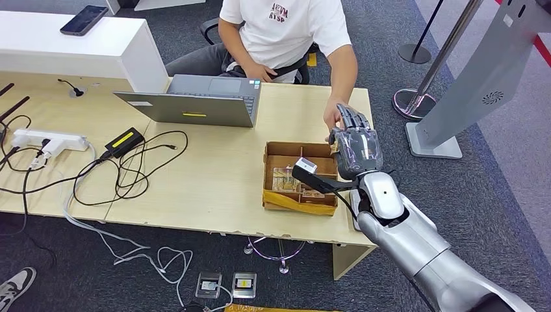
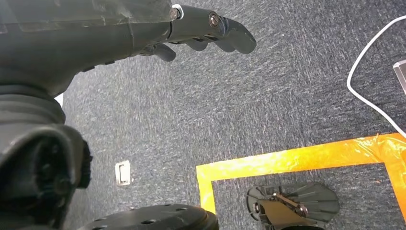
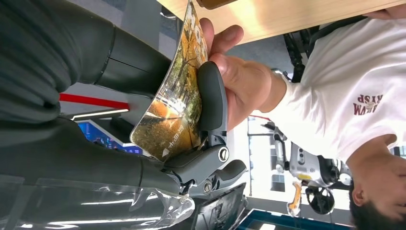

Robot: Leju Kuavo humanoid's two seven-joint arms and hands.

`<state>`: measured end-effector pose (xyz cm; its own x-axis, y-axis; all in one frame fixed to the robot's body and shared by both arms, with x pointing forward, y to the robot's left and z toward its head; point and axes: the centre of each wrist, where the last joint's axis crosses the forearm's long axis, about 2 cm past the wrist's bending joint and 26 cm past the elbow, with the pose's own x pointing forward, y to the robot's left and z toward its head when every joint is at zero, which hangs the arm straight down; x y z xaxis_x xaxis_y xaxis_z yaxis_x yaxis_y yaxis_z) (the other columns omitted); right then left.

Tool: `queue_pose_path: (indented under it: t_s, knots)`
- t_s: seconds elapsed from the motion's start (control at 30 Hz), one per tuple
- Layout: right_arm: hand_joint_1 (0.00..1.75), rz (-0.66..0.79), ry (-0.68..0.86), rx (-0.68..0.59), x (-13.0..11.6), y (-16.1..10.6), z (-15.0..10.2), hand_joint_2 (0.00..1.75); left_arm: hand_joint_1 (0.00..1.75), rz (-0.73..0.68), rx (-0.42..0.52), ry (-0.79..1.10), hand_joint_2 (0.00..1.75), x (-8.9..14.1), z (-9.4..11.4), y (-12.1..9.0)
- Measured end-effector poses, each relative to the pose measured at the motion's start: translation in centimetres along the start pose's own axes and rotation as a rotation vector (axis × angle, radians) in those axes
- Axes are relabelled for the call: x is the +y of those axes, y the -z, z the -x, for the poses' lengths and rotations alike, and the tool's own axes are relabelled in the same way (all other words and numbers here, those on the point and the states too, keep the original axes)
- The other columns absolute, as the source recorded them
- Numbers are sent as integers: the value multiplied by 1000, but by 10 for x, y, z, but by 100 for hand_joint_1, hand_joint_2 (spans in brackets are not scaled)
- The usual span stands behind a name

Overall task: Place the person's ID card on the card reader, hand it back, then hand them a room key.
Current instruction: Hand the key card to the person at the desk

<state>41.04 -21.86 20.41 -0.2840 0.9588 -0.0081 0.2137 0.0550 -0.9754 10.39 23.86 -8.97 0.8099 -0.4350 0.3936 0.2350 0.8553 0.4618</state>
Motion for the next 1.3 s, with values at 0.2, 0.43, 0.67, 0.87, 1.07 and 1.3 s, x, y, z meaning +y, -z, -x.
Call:
queue_pose_path:
  t_s: [0.2, 0.43, 0.67, 0.87, 1.07, 1.3]
  knots:
    - [0, 6, 7, 3, 5, 1, -2, 175, 0, -7, -15, -5, 0, 4, -9, 3]
    - [0, -1, 12, -5, 11, 1, -7, 175, 0, -14, -35, -14, 0, 8, -24, 7]
    - [0, 41, 318, 15, 4, 5, -13, 175, 0, -35, -78, -8, 0, 17, -46, 13]
    - [0, 45, 646, 12, -13, -6, -20, 175, 0, -83, -109, 28, 0, 37, -73, 23]
    - [0, 17, 836, -141, -26, -28, -28, 175, 0, -145, -132, 17, 0, 58, -90, 31]
    - [0, -94, 863, -237, -24, -59, -24, 175, 0, -181, -108, -15, 0, 68, -79, 32]
